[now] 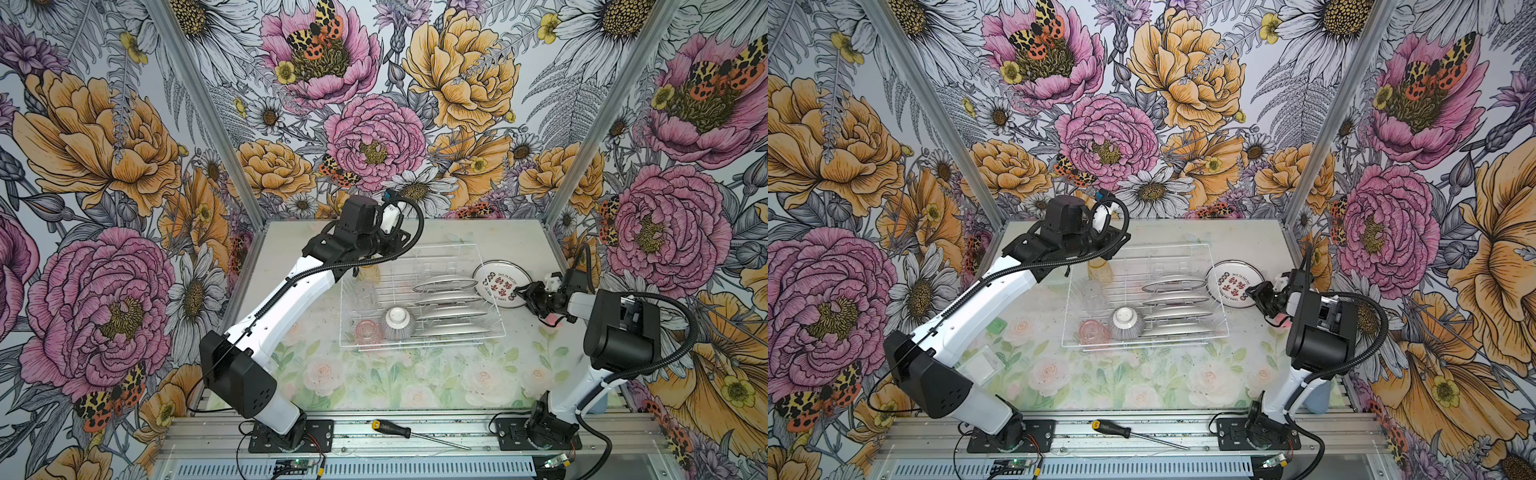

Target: Unload the mixed dishes from the dish rack

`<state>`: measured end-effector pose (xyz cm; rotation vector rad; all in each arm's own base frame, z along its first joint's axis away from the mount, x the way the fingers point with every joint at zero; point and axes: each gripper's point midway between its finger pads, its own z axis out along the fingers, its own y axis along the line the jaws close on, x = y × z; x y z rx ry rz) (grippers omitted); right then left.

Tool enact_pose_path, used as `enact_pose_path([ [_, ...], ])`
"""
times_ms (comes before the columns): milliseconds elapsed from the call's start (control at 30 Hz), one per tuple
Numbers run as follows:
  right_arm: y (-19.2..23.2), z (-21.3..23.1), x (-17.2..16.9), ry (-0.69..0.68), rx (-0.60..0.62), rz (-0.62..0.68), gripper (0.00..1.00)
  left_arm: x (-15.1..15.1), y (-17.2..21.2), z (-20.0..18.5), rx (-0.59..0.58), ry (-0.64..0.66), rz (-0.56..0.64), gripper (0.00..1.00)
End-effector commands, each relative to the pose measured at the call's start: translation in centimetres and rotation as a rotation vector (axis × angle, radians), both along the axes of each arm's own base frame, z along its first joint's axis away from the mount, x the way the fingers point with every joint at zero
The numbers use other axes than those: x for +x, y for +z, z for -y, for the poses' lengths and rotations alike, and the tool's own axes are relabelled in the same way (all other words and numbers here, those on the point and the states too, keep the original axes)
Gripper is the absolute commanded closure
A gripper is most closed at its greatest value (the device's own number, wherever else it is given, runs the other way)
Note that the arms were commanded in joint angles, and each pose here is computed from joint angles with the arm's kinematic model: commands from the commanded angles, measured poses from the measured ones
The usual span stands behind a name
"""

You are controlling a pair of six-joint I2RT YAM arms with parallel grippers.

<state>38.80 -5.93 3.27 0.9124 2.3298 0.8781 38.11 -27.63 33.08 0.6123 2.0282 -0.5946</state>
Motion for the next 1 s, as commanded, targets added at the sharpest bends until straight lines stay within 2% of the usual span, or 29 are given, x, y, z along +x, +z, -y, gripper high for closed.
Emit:
enact_pose_path([
  [0,-0.8,0.1,-1.5,0.004,-0.060,-0.058,0.52,-0.2,0.6,-0.7,-0.017,0.001,0.020,0.68],
  [300,-1.0,1.2,-3.5,-0.011,-0.163,-0.126,0.39,-0.4,-0.1,-1.8,-0.011,0.019,0.010,0.67],
  [433,-0.4,1.5,-3.8,-0.020,-0.186,-0.120,0.38,-0.3,-0.6,-2.6,-0.008,0.047,-0.002,0.67],
  [600,1.2,2.0,-4.1,-0.035,-0.206,-0.095,0.38,0.5,-2.2,-4.7,-0.004,0.141,-0.048,0.67],
  [800,6.4,2.7,-5.1,-0.050,-0.305,-0.019,0.37,1.4,-5.6,-8.8,-0.002,0.312,-0.147,0.69],
  [967,12.7,0.8,-5.4,0.012,-0.346,0.107,0.39,0.5,-9.9,-11.7,0.089,0.430,-0.253,0.80],
])
